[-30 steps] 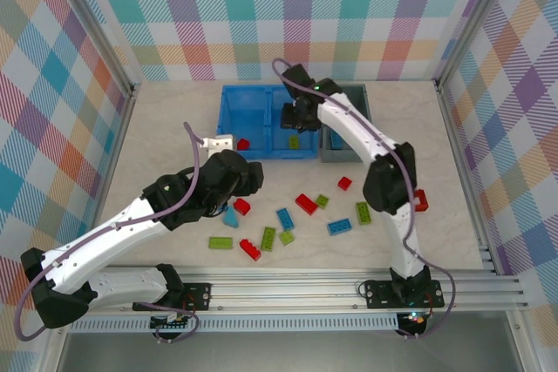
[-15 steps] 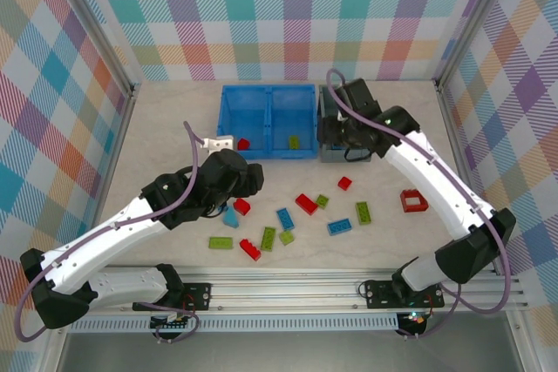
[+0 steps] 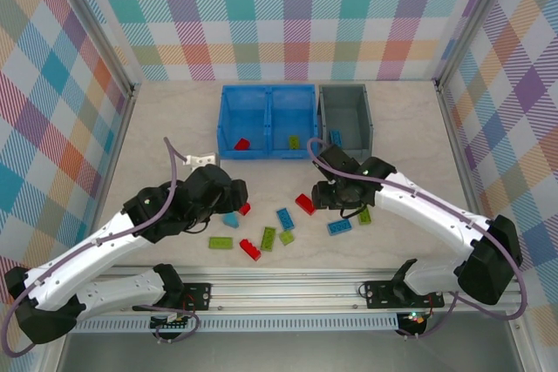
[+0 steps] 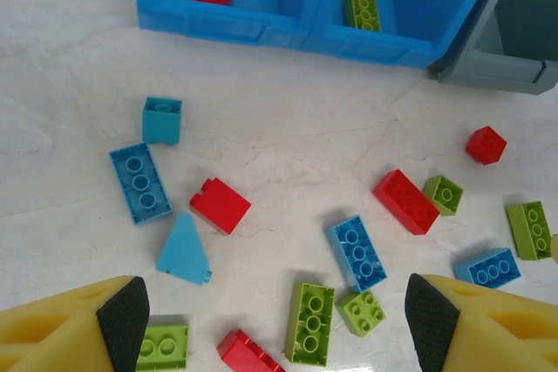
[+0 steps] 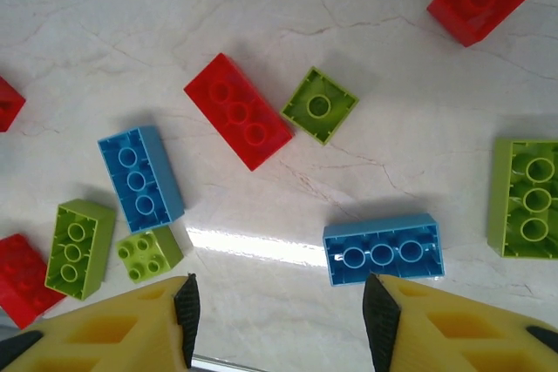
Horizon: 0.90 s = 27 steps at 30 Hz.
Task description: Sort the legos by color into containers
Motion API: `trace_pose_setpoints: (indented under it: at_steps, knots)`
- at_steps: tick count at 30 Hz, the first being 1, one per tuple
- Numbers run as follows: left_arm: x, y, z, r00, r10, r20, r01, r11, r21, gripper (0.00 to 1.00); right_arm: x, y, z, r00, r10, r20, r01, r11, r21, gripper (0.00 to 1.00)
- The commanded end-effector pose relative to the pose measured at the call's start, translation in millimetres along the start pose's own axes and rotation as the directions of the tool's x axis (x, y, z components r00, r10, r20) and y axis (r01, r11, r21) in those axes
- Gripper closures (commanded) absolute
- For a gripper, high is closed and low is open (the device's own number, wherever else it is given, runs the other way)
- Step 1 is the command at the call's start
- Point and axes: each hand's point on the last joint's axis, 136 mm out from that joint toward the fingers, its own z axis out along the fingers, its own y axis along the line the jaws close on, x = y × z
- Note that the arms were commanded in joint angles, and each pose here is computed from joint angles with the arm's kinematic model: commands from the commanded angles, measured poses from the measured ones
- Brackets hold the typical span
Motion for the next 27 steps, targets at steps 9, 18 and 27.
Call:
trace_pose_setpoints:
  at_steps: [9, 18, 27]
  knots:
    - [42.7, -55.5, 36.5, 0.985, 0.05, -0.163, -0.007, 0.967, 0.255, 0.2, 46.7, -40.0, 18.7, 0.881, 0.473, -0.005, -0.471, 0.879, 0.081, 0.3]
    - [41.0, -75.2, 43.7, 0.984, 0.101, -0.147, -0.053, 0.952, 0.302, 0.2, 51.3, -47.3, 62.8, 0.637, 0.765, -0.095, -0.752, 0.644, 0.14, 0.2]
    - [40.1, -76.2, 42.6, 0.984, 0.103, -0.143, -0.056, 0.951, 0.303, 0.2, 72.0, -59.3, 96.2, 0.518, 0.846, -0.129, -0.821, 0.534, 0.202, 0.22]
